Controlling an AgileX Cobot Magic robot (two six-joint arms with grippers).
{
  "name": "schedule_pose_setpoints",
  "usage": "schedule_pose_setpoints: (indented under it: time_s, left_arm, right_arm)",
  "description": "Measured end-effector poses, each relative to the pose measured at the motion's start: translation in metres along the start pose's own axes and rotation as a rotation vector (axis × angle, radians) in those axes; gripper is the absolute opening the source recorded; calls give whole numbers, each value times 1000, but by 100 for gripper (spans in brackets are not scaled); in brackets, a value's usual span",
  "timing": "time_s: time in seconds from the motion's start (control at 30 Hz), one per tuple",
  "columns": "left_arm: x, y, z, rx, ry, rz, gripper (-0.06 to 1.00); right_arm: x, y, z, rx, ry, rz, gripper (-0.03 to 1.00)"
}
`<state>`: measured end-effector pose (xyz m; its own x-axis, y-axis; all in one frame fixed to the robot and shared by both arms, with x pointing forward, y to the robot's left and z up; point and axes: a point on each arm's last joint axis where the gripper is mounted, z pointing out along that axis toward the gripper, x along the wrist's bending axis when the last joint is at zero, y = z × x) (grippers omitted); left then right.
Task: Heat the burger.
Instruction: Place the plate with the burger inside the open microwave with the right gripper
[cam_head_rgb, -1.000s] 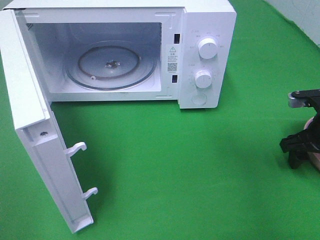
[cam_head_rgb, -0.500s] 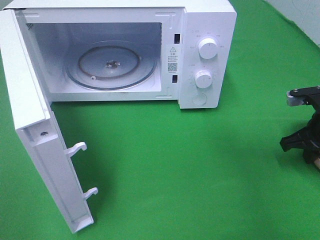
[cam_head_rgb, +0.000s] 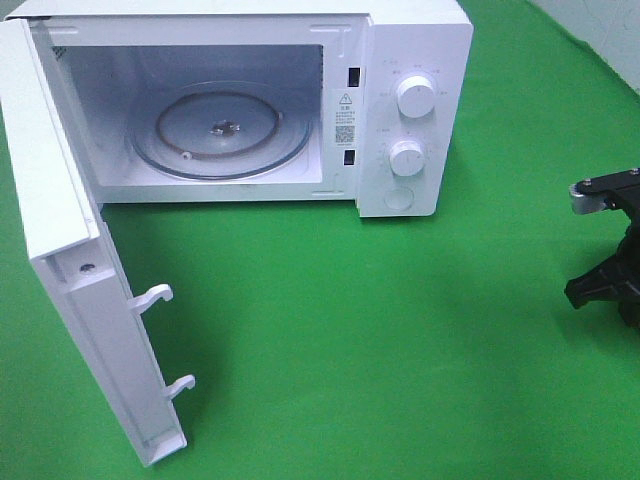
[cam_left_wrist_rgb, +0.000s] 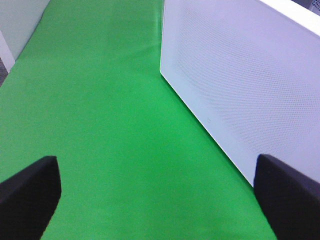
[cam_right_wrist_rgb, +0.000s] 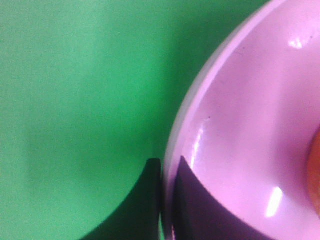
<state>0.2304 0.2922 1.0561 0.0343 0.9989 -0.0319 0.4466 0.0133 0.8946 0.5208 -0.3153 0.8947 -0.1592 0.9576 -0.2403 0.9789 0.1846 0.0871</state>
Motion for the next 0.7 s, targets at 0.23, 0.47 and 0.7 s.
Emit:
schedule_pose_setpoints:
  time_s: [0.23, 0.47, 0.7]
  left_arm:
    - [0, 0, 0, 0, 0, 0, 97]
    - [0, 0, 0, 0, 0, 0, 97]
    - [0, 0, 0, 0, 0, 0, 97]
  right_arm:
    - [9, -4, -11, 35, -58, 15, 2]
    - [26, -7, -17, 80, -128, 20, 2]
    - [40, -8, -23, 85, -199, -26, 2]
